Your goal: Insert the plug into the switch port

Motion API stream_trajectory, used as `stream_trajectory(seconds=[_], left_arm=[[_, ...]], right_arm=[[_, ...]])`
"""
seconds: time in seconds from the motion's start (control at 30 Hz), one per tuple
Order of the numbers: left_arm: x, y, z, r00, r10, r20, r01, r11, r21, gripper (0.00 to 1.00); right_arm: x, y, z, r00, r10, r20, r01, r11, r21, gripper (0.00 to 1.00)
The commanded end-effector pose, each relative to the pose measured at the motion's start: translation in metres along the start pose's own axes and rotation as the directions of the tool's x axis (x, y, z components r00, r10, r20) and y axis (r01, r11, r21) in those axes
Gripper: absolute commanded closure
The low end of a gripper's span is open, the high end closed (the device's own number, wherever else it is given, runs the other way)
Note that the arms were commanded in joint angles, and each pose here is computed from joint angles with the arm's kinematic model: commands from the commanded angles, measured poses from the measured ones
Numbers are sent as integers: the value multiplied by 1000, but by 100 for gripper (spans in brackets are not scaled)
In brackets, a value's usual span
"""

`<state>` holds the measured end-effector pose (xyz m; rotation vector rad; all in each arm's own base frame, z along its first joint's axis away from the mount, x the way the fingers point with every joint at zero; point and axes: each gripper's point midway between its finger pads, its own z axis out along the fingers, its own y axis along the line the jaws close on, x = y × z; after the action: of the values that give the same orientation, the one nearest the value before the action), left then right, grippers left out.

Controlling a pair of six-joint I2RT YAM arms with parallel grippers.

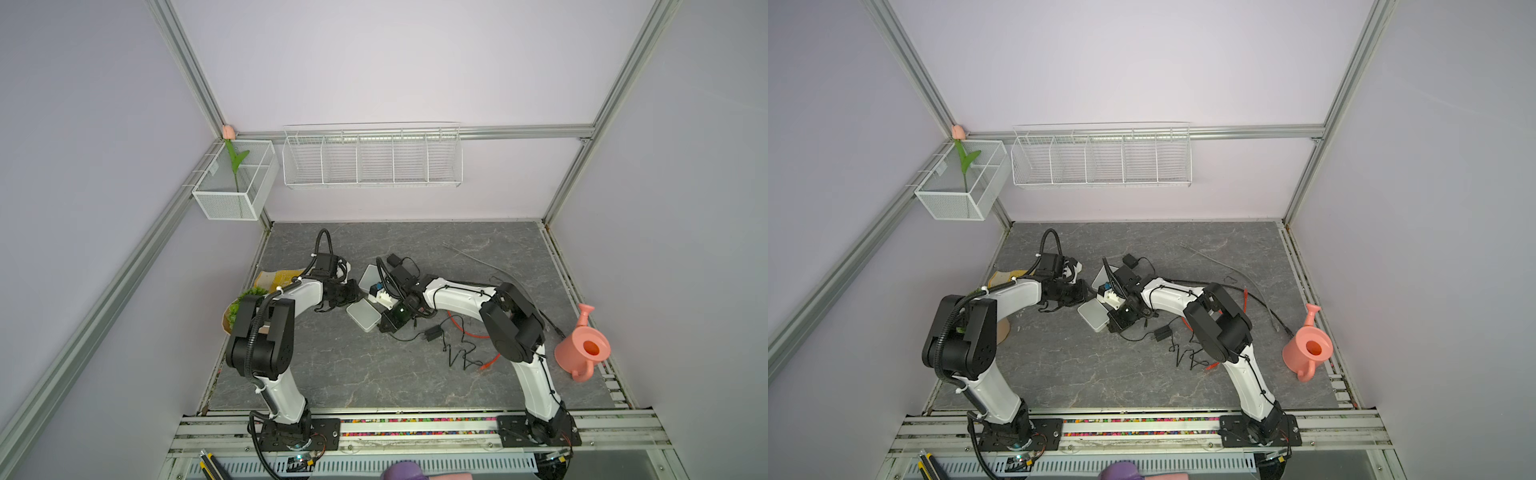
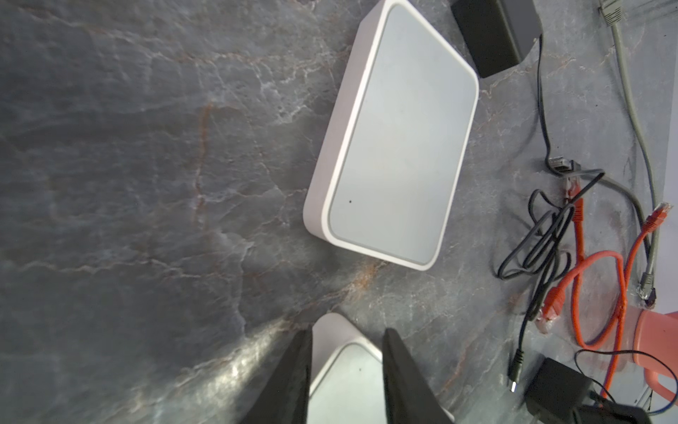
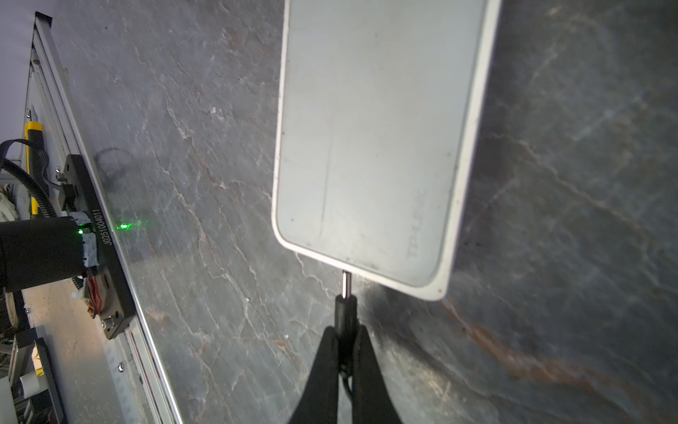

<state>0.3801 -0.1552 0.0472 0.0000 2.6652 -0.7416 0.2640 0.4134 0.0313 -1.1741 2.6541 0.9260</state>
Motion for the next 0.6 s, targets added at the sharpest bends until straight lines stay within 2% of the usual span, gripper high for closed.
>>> stream_trajectory(seconds=[0.0, 0.57], left_arm=[[5, 2, 5, 1000, 12, -16, -12, 1000, 14, 65], [12, 7, 6, 999, 14, -43, -14, 1000, 5, 65]], right_arm=[[3, -1, 7, 999, 24, -25, -24, 999, -20, 93], [4, -10, 4, 999, 33, -20, -33, 999, 6, 93]])
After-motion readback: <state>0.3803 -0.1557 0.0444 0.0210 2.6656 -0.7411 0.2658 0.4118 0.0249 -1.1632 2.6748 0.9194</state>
